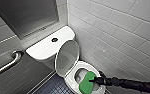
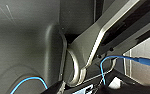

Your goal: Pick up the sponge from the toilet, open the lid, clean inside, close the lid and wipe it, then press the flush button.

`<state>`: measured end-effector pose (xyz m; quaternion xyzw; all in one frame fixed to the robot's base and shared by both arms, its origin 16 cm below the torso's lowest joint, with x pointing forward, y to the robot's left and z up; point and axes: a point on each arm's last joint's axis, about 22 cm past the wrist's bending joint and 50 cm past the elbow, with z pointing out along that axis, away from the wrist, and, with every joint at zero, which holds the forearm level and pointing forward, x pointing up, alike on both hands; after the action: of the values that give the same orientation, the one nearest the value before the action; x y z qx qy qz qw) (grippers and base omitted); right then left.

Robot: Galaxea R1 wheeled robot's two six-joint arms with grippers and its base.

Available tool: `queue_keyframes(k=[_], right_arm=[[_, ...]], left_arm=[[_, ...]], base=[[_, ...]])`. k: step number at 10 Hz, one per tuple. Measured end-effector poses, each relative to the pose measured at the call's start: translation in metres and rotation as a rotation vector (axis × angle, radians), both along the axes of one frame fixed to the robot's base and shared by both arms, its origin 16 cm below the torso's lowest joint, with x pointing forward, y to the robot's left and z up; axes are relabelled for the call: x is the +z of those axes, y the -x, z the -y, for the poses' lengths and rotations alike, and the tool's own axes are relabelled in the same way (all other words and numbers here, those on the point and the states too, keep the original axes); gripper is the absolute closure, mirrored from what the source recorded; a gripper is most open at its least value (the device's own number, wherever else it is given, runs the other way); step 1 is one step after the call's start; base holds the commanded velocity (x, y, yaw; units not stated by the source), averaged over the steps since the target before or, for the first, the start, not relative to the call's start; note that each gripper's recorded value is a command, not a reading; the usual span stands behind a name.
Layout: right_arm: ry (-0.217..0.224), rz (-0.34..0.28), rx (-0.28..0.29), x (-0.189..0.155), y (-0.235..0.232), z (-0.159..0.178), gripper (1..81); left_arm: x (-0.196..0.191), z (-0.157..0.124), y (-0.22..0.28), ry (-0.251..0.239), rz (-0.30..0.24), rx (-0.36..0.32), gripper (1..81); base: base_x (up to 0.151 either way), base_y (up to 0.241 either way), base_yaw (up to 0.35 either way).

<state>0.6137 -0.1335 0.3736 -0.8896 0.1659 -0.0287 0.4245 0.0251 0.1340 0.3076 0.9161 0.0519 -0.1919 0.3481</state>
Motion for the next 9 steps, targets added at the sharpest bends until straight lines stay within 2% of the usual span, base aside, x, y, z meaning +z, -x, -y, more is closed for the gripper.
queue_keyframes(k=[2, 5, 9], right_arm=[[0.01, 0.003, 0.022, -0.004, -0.01, -0.008, 81.1], [-0.023, 0.029, 0.081, 0.004, -0.033, -0.054, 81.1], [-0.045, 0.018, 0.153, -0.011, -0.039, -0.112, 81.1]], left_arm=[[-0.002, -0.002, -0.001, -0.004, 0.003, -0.001, 1.0], [-0.001, -0.002, 0.001, -0.014, 0.004, 0.017, 1.0], [0.005, -0.009, 0.01, -0.052, 0.001, 0.072, 1.0]], base=[[0.0, 0.0, 0.0], [0.0, 0.0, 0.0], [0.0, 0.0, 0.0]])
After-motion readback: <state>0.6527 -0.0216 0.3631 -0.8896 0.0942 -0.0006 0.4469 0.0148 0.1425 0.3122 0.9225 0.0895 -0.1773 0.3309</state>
